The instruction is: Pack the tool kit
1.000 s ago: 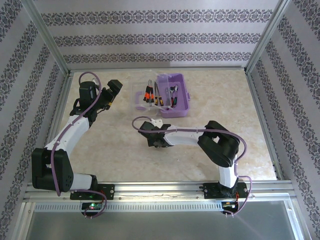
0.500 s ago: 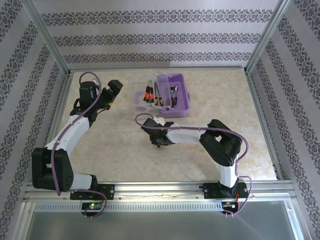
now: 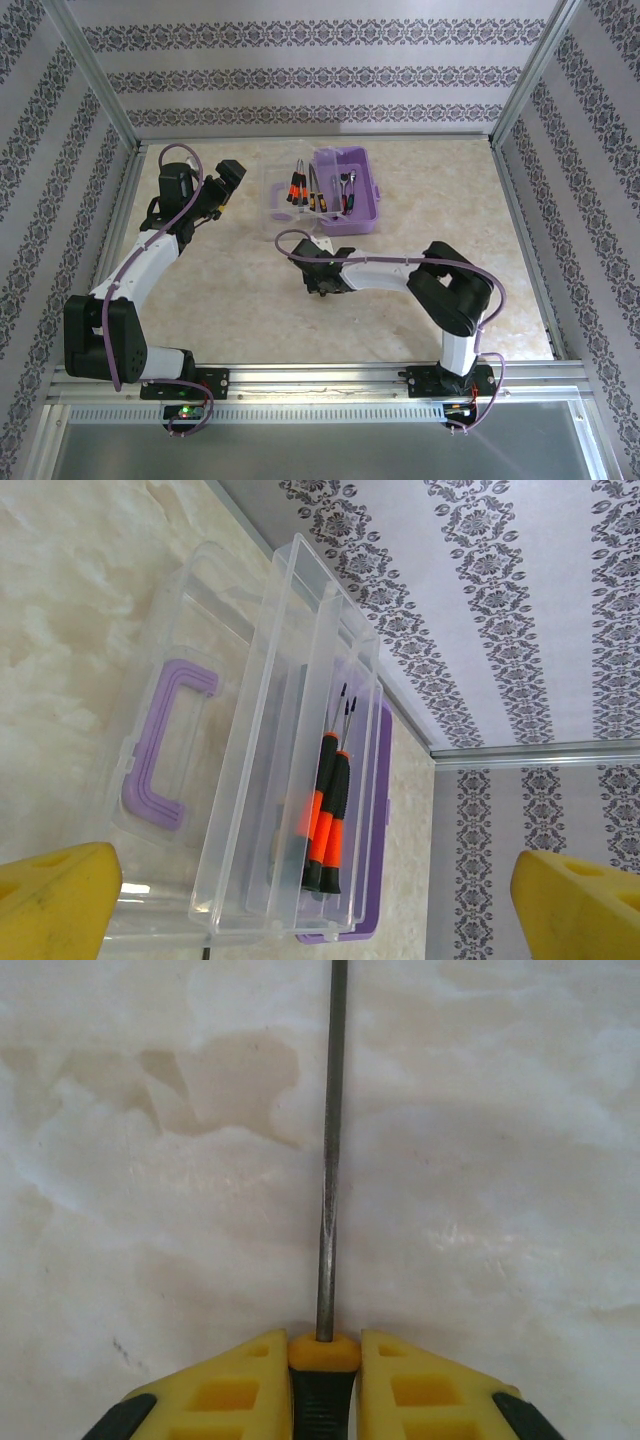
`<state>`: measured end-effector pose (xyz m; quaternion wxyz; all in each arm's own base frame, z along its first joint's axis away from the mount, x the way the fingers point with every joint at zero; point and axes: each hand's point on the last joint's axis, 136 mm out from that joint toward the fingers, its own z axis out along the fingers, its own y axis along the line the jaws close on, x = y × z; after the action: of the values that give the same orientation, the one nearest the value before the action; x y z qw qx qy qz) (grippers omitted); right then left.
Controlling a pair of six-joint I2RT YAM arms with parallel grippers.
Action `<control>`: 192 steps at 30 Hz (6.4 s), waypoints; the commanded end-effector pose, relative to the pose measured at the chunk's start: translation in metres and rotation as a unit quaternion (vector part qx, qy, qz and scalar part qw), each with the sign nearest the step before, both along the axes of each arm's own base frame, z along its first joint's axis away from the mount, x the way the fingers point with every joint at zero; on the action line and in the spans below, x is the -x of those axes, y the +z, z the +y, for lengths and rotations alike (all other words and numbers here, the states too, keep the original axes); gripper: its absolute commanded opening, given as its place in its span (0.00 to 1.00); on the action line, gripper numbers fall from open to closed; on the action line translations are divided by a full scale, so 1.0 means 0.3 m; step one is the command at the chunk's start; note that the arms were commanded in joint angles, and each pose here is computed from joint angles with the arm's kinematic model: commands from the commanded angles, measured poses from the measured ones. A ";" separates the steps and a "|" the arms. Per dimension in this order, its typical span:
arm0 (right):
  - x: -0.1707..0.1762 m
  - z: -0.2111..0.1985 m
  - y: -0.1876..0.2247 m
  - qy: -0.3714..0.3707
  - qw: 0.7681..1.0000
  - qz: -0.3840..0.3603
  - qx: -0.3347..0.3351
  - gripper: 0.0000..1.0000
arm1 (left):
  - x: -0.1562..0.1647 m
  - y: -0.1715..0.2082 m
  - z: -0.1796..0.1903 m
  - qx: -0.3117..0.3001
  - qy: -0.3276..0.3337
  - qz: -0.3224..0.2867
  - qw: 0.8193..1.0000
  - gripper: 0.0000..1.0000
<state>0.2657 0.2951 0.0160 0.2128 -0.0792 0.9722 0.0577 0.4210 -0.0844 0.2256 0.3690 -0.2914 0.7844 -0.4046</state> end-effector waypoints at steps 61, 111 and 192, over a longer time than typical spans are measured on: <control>-0.706 -0.079 0.415 0.034 0.994 -0.077 -0.063 0.19 | 0.082 0.098 -0.250 -0.107 -0.116 -0.056 0.986 1.00; -0.705 -0.102 0.455 0.005 0.992 -0.063 -0.109 0.31 | 0.071 0.080 -0.242 -0.106 -0.114 -0.047 0.987 1.00; -0.522 -0.420 0.226 -0.104 0.967 -0.028 -0.231 0.14 | -0.086 -0.472 -0.003 -0.094 -0.112 0.168 0.975 0.47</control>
<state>0.4349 0.1642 0.0774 0.2608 0.0861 0.9258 0.2596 0.4396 -0.0914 0.0614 0.1661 -0.2326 0.9045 -0.3166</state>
